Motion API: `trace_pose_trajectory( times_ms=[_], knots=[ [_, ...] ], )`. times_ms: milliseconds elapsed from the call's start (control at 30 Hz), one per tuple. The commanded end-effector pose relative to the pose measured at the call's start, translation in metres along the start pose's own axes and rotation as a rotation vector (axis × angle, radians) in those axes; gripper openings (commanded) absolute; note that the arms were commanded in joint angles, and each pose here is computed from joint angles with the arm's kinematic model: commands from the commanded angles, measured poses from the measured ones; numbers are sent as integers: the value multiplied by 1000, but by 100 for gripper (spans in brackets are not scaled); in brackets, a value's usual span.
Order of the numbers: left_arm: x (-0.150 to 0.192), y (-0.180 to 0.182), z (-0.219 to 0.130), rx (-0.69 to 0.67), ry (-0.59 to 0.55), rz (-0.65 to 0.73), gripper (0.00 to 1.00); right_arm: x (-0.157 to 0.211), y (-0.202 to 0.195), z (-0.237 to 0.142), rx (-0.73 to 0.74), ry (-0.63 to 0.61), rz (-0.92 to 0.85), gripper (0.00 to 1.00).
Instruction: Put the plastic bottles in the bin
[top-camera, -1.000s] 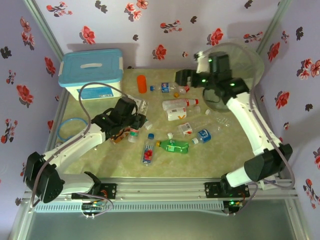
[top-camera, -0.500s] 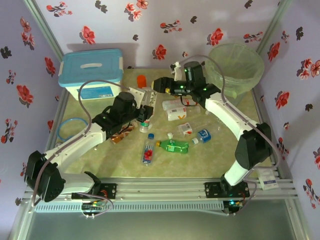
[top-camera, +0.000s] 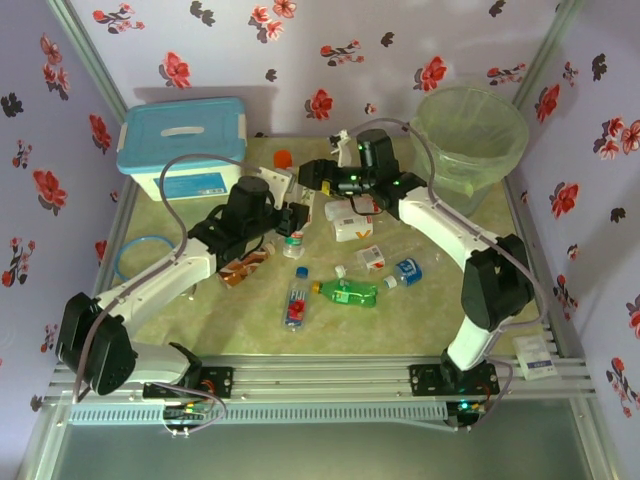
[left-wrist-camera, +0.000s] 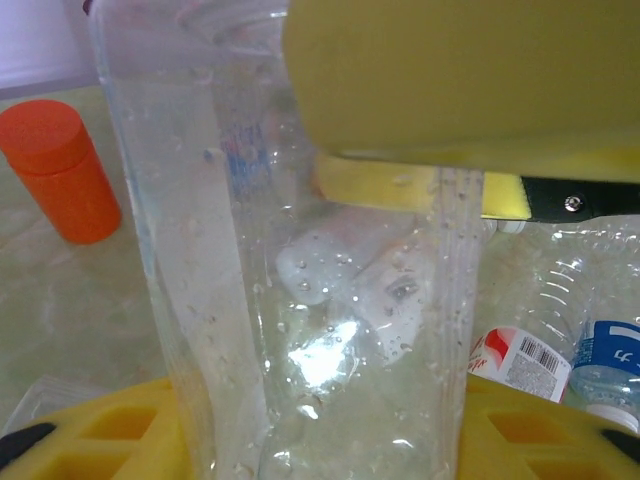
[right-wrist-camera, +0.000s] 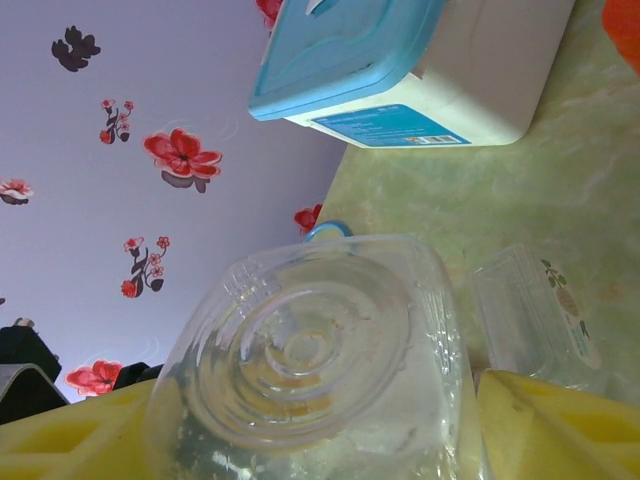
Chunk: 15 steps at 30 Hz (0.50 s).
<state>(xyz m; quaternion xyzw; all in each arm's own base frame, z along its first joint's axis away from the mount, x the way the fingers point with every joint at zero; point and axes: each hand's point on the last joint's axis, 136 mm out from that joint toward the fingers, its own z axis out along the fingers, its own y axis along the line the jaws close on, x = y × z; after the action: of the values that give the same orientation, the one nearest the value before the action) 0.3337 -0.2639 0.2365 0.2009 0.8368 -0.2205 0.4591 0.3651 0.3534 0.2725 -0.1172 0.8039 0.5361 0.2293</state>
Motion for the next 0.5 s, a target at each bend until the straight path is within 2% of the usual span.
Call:
trace_pose_trajectory(
  times_ms=[0,133,333,400,467],
  knots=[
    [-30,-8,-8,41,-93,1,52,4,-2,10,-19,28,24,76],
    [-31,-6,-8,38,-95,1,52,5,-7,13,-9,32,30,60],
    [-29,-3,-6,31,-98,-7,54,2,-7,11,8,20,21,50],
    [-29,-1,-6,29,-103,-9,61,0,-7,10,15,13,14,49],
    [-29,0,-8,28,-108,-12,76,-5,-7,7,27,5,3,48]
  ],
)
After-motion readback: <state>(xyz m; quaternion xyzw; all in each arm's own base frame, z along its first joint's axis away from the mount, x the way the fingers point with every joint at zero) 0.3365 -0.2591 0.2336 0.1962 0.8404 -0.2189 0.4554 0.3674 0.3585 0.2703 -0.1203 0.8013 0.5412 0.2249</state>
